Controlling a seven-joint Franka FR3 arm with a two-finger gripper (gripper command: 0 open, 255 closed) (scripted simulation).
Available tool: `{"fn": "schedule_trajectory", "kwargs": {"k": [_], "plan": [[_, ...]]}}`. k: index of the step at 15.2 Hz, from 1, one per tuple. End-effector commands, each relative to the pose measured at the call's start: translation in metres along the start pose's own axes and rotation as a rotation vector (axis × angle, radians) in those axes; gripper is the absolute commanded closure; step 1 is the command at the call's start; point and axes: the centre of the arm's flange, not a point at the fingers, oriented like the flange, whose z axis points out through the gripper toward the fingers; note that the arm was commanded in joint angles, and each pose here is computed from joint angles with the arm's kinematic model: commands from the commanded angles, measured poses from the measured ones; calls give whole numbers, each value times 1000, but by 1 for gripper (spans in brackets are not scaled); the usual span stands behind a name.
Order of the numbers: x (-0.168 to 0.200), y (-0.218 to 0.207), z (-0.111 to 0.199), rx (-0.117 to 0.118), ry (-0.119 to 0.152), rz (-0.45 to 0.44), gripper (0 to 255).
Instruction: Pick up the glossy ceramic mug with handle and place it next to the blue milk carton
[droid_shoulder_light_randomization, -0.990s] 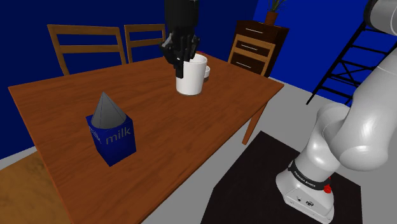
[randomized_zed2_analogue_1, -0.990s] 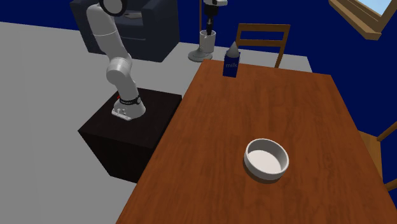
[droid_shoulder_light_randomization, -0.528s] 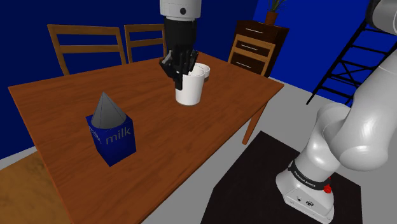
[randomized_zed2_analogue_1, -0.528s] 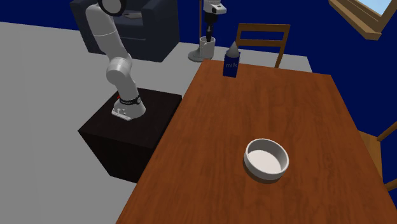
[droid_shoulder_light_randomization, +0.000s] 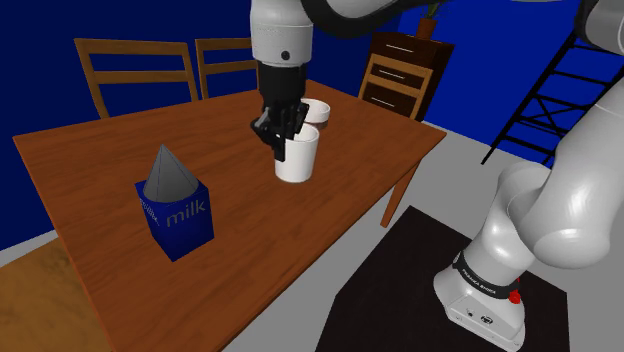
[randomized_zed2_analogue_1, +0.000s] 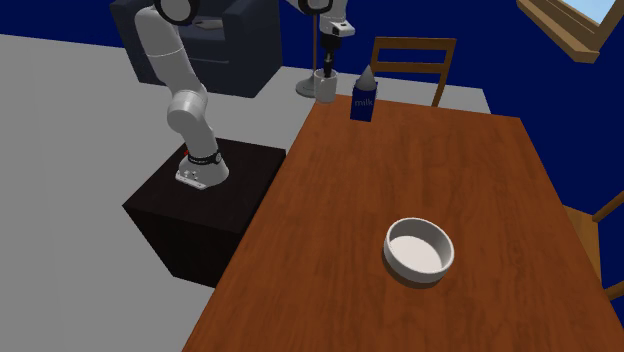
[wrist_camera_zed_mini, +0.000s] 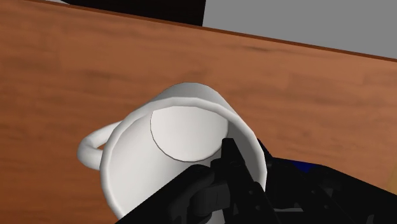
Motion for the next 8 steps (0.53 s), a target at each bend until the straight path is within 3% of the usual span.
{"fn": "schedule_trajectory", "kwargs": {"k": [1, 8], "plan": [[0, 0, 10, 0, 1, 0, 255], [2, -2, 47, 0, 1, 0, 255]]}}
